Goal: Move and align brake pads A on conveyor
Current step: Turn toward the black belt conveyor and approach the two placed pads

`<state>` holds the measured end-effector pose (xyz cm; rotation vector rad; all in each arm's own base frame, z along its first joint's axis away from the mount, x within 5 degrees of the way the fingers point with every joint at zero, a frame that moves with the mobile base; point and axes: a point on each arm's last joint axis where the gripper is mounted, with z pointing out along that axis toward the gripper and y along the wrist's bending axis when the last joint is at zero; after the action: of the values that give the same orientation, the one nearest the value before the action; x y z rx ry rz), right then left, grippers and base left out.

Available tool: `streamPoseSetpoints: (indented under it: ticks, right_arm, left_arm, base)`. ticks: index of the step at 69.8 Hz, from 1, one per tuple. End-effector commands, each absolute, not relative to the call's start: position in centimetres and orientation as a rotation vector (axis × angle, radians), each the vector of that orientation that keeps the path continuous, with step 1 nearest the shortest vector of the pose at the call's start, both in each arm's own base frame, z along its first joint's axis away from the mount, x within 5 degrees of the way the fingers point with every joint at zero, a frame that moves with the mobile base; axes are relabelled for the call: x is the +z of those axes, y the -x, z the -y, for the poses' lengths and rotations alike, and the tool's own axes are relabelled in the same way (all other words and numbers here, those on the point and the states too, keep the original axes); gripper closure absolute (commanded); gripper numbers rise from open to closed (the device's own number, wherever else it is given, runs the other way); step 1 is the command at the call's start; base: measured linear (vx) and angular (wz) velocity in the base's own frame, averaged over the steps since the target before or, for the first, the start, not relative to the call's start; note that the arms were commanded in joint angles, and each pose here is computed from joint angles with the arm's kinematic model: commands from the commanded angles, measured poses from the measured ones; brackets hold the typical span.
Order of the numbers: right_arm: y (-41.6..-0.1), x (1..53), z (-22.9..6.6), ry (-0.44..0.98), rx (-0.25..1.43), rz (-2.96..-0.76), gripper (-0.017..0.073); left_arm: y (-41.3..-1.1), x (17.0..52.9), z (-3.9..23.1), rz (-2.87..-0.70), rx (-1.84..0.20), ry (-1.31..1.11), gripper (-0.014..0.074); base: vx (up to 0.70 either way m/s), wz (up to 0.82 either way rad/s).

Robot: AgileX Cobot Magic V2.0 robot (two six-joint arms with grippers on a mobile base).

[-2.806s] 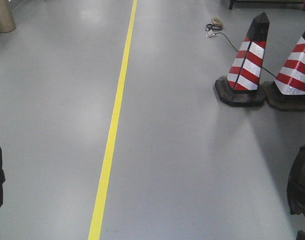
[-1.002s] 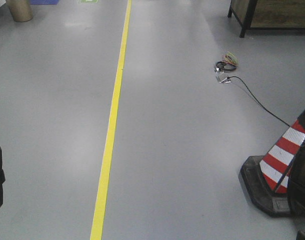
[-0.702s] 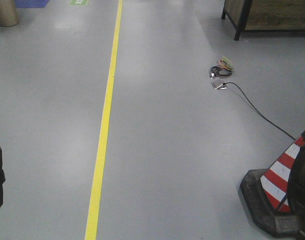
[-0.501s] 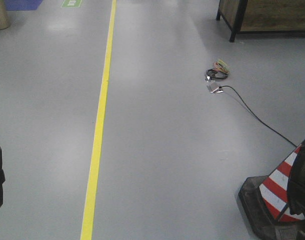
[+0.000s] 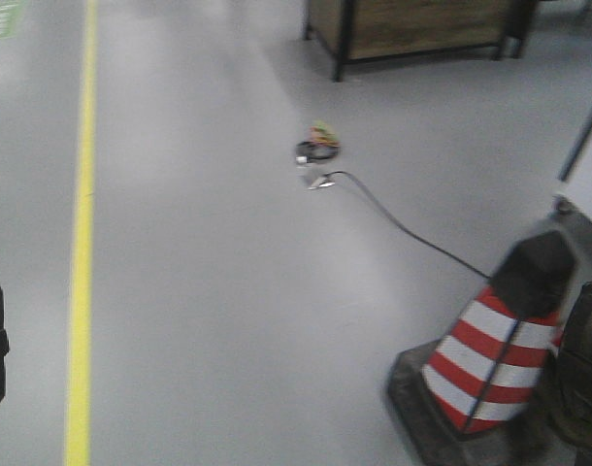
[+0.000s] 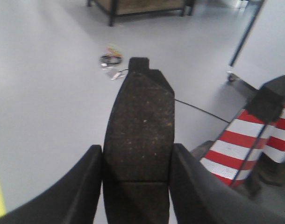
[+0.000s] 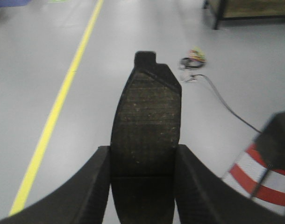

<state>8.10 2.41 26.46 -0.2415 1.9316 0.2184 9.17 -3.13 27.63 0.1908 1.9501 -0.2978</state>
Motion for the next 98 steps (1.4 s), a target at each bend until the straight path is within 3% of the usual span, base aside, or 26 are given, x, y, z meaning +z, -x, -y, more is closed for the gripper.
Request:
streamPoseSetpoints:
  ticks: [1,98]
  right_arm:
    - [-8.38,28.40,-2.49,0.240,0.223,-1.803,0.0535]
    - [-8.38,28.40,-2.49,0.240,0.223,-1.803,0.0535]
  left_arm:
    - [-9.42,29.33,3.34,-1.830,-0.330,-0.187,0.0537]
    - [-9.42,29.33,3.34,-1.830,-0.330,-0.187,0.0537]
  base:
    - [0.24,-0.85]
    - [0.21,-0.80]
